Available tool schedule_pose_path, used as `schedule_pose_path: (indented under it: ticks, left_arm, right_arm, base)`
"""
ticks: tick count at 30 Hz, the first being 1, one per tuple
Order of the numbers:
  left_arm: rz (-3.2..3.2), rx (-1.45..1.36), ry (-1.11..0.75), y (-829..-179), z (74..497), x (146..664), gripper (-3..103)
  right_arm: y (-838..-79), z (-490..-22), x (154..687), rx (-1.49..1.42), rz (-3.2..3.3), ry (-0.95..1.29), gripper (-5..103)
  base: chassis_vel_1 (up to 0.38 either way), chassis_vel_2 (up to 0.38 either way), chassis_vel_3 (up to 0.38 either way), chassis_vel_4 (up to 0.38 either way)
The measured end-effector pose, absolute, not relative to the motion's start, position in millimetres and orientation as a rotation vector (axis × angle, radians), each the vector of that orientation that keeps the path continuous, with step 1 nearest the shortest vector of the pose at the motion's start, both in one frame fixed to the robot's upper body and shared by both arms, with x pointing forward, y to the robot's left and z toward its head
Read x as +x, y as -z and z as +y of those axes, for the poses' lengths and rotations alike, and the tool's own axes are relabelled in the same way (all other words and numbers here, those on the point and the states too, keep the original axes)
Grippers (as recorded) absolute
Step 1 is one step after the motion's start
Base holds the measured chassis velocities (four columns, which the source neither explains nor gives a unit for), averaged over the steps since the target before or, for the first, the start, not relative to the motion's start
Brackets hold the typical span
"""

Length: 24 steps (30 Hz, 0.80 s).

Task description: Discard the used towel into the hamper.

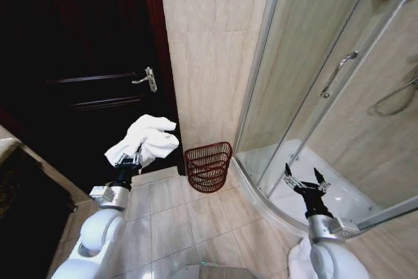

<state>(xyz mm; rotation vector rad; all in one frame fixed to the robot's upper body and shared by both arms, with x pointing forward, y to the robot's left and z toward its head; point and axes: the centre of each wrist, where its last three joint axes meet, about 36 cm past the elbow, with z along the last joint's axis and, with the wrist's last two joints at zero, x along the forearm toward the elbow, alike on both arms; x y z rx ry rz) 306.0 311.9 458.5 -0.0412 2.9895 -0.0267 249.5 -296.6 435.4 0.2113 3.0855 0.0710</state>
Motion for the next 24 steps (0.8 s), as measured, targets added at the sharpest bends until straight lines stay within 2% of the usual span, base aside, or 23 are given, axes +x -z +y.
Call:
schedule_pose_path:
  ticks: [24]
  left_arm:
    - [3.013,-0.213,0.075,-425,313,308,18]
  right_arm:
    - [-448,-285,254,0.104,3.100,-0.042,100]
  base:
    - [0.000,0.000,0.000,0.000]
